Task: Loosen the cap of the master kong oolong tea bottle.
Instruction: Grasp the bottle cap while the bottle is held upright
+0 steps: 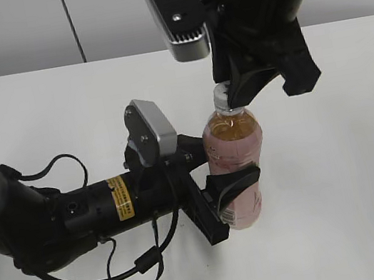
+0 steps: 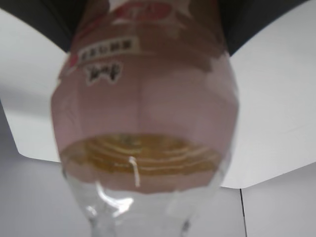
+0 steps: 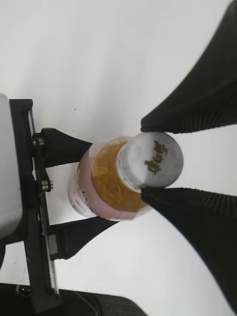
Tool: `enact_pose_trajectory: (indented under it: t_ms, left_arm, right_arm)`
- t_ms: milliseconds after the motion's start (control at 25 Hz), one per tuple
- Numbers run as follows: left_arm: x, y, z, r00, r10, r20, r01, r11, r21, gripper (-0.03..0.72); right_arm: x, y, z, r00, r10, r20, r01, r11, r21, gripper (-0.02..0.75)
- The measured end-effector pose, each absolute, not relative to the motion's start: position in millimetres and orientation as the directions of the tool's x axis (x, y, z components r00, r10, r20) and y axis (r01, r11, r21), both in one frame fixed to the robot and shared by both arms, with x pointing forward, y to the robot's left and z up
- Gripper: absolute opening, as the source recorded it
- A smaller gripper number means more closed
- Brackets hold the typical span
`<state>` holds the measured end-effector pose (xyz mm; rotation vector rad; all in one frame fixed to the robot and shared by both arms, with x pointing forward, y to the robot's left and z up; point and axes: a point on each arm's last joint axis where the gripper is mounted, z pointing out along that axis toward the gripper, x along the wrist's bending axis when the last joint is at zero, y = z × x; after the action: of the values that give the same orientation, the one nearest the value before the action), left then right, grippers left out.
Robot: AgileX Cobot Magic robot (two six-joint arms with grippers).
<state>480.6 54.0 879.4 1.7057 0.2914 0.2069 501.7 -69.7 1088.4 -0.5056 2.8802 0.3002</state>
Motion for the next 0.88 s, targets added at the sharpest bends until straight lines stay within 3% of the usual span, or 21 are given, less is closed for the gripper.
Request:
enact_pose_trajectory:
  t_ms: [120,200,280,360,560,680,880]
  left_arm:
    - [481.0,54.1,879.4,0.949,0.314,-0.033,0.079,-0.136,0.988,0.385]
    - [481.4,54.3,879.4,0.947,0.319,-0.040,0.086,-0.134,0.987,0.385]
    - [481.5,54.3,879.4,0.946,0.321,-0.042,0.089,-0.132,0.987,0.385]
    - [481.5,54.3,879.4,0.946,0.321,-0.042,0.089,-0.132,0.987,0.385]
    - [481.7,54.3,879.5,0.945,0.323,-0.046,0.092,-0.131,0.987,0.385]
    - [481.3,54.2,879.4,0.947,0.318,-0.039,0.086,-0.134,0.987,0.385]
    - [481.3,54.2,879.5,0.947,0.318,-0.040,0.086,-0.133,0.987,0.385]
  right_arm:
    - [502.0,-69.7,1089.4,-0.894,-0.373,-0.250,-0.416,0.897,0.148,0.225]
    - [501.9,-69.6,1090.2,-0.890,-0.379,-0.254,-0.423,0.894,0.148,0.165]
    - [501.5,-69.8,1090.9,-0.898,-0.360,-0.253,-0.405,0.901,0.155,0.157]
    - [501.3,-69.7,1090.9,-0.917,-0.316,-0.243,-0.361,0.917,0.169,0.204]
    - [498.2,-67.7,1091.6,-0.975,-0.130,-0.181,-0.172,0.955,0.243,0.445]
    - [493.5,-64.9,1094.6,-0.993,-0.003,-0.115,-0.040,0.949,0.313,0.488]
    - [487.0,-67.1,1105.8,-0.941,0.337,0.014,0.318,0.872,0.373,0.500]
